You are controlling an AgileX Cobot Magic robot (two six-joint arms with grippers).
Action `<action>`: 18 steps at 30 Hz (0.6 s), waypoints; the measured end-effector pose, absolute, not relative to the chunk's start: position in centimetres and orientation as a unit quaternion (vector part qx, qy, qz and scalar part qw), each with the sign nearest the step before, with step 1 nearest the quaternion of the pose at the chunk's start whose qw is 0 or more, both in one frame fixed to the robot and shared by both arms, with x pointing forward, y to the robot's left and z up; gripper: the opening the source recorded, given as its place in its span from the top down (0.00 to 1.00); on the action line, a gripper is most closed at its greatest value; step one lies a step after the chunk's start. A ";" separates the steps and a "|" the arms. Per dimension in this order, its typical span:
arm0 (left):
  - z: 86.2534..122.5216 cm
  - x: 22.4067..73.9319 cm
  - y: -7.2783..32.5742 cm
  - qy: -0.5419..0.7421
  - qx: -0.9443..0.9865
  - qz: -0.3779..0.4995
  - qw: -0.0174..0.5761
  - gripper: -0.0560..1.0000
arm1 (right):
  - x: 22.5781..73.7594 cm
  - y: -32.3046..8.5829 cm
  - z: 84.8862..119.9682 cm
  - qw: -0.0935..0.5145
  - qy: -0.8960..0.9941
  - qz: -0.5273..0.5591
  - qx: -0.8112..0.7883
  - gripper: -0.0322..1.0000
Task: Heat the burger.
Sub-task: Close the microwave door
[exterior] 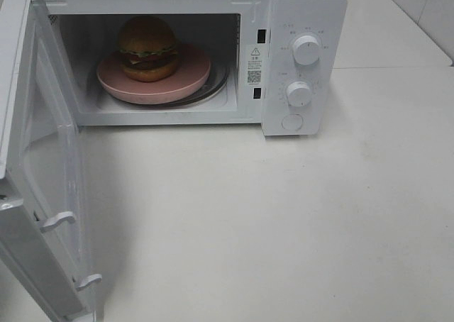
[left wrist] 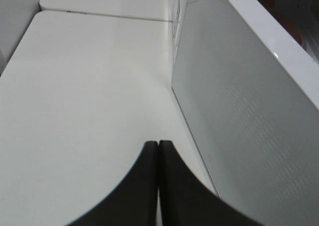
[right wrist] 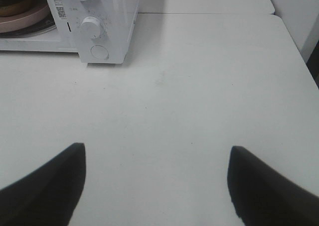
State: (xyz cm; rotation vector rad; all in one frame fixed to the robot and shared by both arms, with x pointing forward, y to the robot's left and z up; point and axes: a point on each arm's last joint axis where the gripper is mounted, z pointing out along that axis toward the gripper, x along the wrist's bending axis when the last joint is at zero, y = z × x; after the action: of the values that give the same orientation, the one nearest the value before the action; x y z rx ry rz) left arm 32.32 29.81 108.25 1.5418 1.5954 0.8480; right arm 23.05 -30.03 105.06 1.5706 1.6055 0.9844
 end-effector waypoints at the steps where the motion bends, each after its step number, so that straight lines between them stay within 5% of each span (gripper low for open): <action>1: 108.2 32.3 29.8 0.623 0.602 0.331 0.374 0.95 | 23.1 -30.0 105.1 0.338 0.616 0.378 0.603 0.23; 18: 105.0 39.0 30.1 0.596 0.598 0.371 0.386 0.95 | 23.1 -30.0 105.1 0.338 0.616 0.378 0.603 0.23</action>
State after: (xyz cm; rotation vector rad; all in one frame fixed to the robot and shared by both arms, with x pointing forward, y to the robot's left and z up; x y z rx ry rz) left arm 38.95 30.12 104.98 1.5226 1.5187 0.9437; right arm 23.05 -30.03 105.06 1.5706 1.6055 0.9844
